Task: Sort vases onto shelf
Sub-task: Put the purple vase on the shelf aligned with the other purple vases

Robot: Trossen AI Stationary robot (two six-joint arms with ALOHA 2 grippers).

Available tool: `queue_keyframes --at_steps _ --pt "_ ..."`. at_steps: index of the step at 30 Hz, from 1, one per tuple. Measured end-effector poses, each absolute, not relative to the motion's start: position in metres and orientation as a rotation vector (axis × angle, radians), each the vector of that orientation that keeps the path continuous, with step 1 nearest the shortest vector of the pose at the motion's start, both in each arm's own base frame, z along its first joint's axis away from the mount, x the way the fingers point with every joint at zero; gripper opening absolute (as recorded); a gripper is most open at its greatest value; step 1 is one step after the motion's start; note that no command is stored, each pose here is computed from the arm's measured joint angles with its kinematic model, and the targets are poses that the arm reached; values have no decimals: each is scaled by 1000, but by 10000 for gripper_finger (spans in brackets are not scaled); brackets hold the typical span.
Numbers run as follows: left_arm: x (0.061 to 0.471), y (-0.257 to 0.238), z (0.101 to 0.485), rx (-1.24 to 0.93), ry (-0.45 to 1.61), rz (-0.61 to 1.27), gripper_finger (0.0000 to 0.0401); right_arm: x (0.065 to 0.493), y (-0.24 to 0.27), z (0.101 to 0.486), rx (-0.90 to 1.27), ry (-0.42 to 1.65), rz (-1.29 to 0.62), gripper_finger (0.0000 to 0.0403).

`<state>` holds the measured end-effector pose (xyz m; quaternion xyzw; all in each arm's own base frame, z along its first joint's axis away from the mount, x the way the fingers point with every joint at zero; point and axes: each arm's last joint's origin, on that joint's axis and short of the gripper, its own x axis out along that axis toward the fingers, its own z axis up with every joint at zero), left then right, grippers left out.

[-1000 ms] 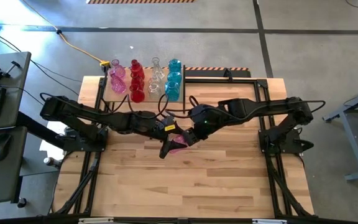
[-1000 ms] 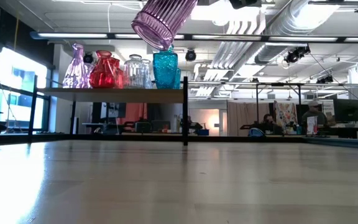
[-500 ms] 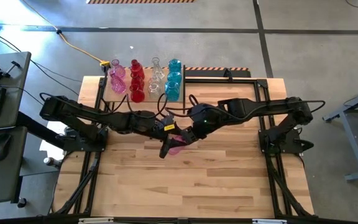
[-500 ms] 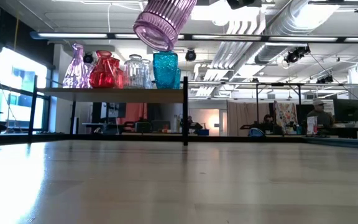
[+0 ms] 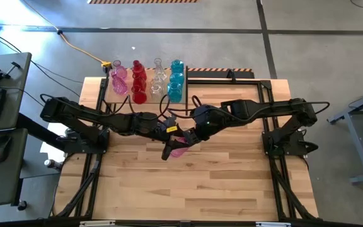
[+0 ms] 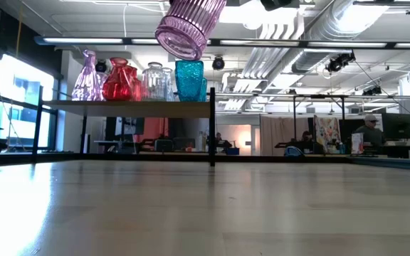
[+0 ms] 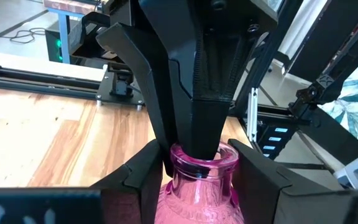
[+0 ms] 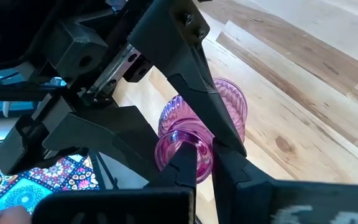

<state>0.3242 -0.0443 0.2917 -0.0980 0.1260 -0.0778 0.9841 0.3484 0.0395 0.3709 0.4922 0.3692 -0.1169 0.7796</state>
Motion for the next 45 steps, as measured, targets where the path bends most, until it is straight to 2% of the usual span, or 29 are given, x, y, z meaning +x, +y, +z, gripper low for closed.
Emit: queue_keyframes --at_steps 5,13,17,33,38,45 --pt "324 -44 292 -198 254 -158 148 348 40 371 1061 803 -241 14" --pt "324 -45 290 -195 262 -169 141 348 40 371 1074 799 -256 86" --pt "324 -45 289 -193 282 -173 132 349 40 371 1105 794 -267 107" --pt "316 -44 275 -148 439 -174 121 350 36 376 1105 740 -278 110" --pt "307 -42 288 -132 409 -170 121 351 30 380 1116 717 -285 110" --pt "284 -30 310 -121 384 -70 120 350 18 401 1041 653 -234 110"
